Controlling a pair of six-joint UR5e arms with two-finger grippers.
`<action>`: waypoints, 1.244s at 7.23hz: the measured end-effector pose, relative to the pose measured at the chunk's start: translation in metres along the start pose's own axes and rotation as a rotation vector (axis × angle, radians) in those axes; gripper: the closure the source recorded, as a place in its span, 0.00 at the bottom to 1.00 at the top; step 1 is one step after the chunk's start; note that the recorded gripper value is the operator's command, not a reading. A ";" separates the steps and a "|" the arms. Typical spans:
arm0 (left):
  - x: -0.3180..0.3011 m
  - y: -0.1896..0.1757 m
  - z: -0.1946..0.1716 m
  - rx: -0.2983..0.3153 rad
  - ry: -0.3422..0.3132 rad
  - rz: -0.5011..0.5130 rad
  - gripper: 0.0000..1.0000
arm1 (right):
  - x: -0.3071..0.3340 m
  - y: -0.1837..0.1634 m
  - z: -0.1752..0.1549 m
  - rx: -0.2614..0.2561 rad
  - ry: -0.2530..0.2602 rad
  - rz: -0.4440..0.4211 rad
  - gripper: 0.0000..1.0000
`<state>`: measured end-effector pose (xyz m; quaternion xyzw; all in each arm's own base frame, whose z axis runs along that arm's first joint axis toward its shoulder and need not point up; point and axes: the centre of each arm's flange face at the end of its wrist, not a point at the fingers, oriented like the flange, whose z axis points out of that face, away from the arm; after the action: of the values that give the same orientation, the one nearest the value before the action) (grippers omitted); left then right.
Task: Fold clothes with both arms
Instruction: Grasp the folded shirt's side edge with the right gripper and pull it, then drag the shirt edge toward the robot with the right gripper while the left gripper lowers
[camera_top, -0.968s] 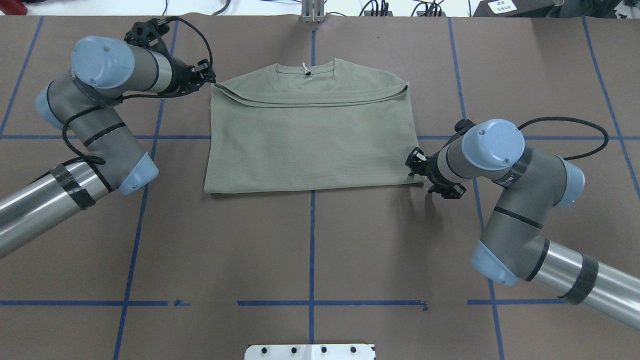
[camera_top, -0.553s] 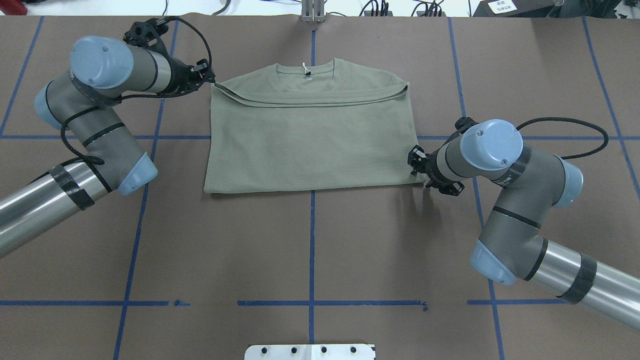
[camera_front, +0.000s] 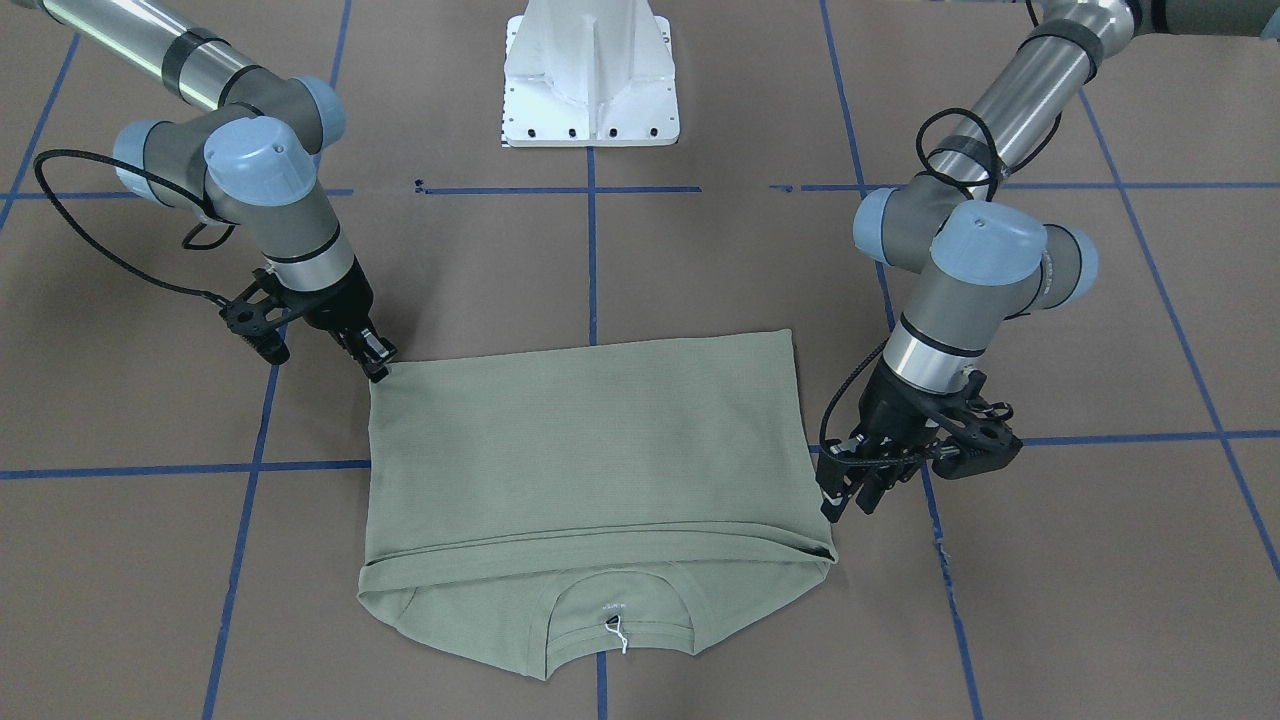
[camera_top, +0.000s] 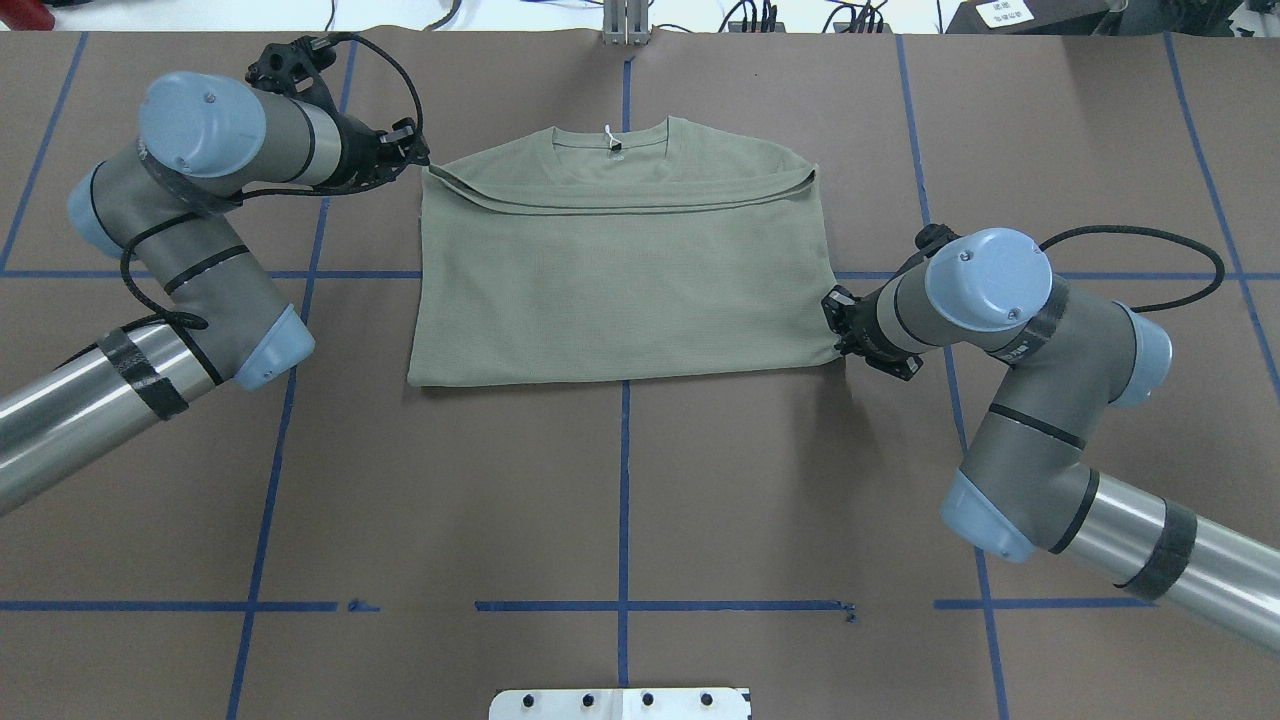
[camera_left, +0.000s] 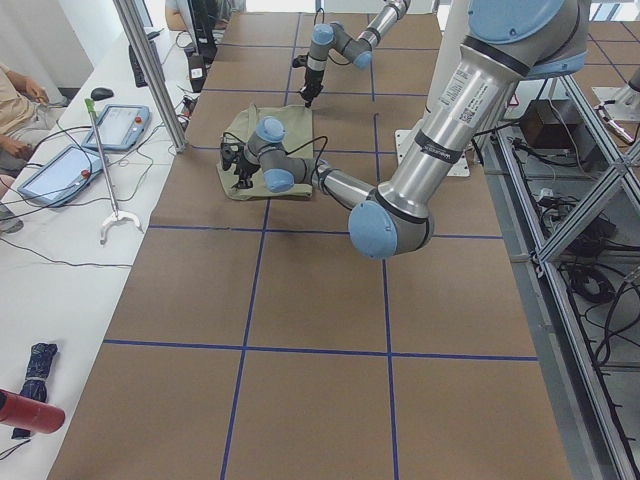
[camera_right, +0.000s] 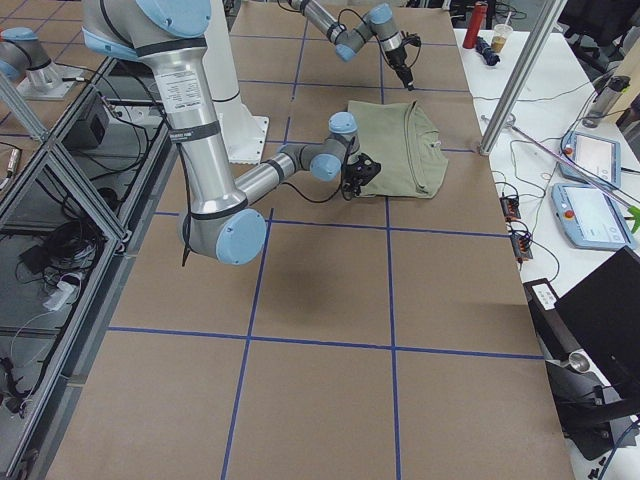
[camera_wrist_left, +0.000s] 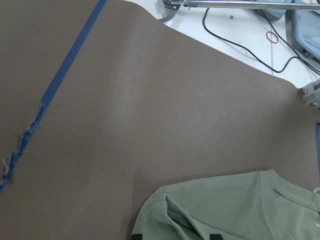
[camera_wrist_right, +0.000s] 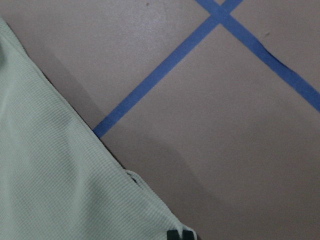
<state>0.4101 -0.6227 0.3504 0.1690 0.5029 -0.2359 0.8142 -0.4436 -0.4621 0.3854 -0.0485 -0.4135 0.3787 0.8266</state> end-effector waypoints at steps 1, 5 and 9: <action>0.000 0.000 0.000 -0.001 0.000 0.000 0.46 | -0.001 0.000 -0.010 -0.005 -0.013 -0.001 1.00; 0.002 0.018 -0.024 -0.039 0.050 0.010 0.46 | 0.087 0.072 -0.103 -0.152 0.067 -0.034 1.00; 0.010 0.047 -0.071 -0.181 0.139 0.000 0.40 | 0.196 0.207 -0.106 -0.340 0.288 -0.152 0.00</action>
<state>0.3871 -0.5496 0.3122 0.1107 0.5774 -0.1773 0.7893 -0.4155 -0.1598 0.3612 -0.2094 -0.3517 0.2295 0.8830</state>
